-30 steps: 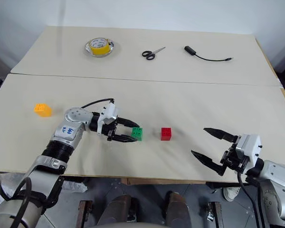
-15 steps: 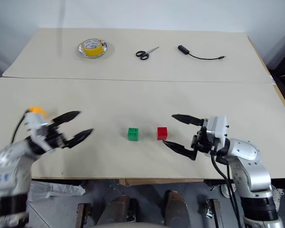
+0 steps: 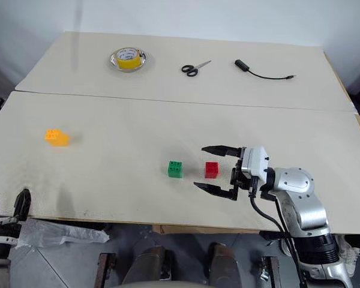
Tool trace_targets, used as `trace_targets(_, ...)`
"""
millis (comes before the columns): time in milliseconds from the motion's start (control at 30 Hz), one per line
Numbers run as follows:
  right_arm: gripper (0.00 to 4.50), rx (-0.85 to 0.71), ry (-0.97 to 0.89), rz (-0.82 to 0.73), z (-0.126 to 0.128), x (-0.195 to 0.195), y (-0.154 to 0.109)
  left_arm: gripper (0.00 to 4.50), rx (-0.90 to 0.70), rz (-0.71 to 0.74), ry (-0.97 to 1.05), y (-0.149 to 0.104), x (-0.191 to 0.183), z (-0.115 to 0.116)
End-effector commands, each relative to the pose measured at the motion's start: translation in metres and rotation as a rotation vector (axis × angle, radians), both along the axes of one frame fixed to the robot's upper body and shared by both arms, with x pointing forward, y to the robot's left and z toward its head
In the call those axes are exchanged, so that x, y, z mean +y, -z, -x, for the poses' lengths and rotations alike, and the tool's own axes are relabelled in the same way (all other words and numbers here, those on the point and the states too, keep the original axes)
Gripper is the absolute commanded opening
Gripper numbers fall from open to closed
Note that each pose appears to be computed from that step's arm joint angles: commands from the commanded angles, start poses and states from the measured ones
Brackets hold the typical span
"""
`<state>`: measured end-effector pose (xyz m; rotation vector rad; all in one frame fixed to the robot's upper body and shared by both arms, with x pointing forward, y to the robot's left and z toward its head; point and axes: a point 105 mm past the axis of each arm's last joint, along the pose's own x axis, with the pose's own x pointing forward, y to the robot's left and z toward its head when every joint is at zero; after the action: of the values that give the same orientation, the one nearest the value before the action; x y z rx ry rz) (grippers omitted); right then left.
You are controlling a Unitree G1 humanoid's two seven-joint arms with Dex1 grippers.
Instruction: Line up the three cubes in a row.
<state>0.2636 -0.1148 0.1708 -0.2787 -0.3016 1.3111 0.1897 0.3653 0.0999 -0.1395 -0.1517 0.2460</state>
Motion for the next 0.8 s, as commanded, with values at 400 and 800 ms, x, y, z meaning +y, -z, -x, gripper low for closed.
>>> trace_targets(400,4.5,0.015,-0.037,-0.04,0.01,0.007,-0.007,4.46,0.048,-0.08,0.131,-0.046,0.0,-0.133)
trace_targets(800,4.5,0.042,-0.006,-0.051,0.012,0.004,-0.005,3.31,0.08,-0.126,0.155,-0.04,-0.003,-0.146)
